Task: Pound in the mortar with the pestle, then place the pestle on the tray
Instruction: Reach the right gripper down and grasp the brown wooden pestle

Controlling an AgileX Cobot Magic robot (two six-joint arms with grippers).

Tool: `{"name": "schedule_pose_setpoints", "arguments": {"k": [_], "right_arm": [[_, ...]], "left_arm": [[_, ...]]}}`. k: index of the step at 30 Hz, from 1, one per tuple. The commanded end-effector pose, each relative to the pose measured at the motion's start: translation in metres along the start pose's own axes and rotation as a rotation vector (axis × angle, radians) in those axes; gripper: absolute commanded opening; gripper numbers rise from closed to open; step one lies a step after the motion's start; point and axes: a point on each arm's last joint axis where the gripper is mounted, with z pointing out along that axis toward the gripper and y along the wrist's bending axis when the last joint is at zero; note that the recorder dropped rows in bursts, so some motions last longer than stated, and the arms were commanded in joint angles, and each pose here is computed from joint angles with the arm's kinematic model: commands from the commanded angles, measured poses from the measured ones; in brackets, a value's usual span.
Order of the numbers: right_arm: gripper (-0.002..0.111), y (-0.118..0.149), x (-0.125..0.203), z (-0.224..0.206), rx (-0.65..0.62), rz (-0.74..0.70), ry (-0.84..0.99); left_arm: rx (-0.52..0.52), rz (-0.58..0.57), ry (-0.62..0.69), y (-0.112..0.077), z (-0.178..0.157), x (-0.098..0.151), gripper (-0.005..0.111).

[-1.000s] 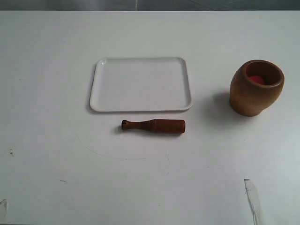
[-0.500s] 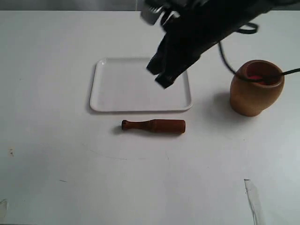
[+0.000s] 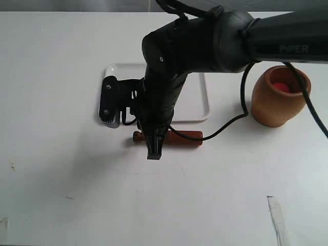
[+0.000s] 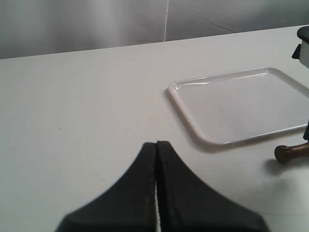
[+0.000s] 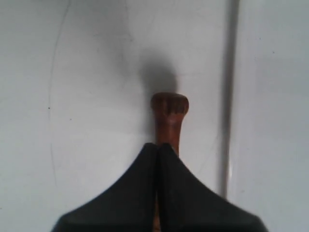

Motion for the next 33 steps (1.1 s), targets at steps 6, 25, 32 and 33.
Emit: {"name": "schedule_pose_setpoints", "arguments": {"k": [6,25,32,33], "right_arm": [[0.030,0.006,-0.007,-0.003,-0.061,0.074,-0.055],[0.050,-0.002,-0.001,0.030,-0.018,0.028,-0.002],[0.046,-0.001,0.002,0.047,-0.039,0.027,0.033],[0.045,-0.001,0.003,0.049,-0.040,0.025,0.038]], "left_arm": [[0.008,-0.012,-0.007,-0.001,0.000,0.000,0.000],[0.008,-0.012,-0.007,-0.001,0.000,0.000,0.000],[0.008,-0.012,-0.007,-0.001,0.000,0.000,0.000],[0.008,-0.012,-0.007,-0.001,0.000,0.000,0.000]]}}
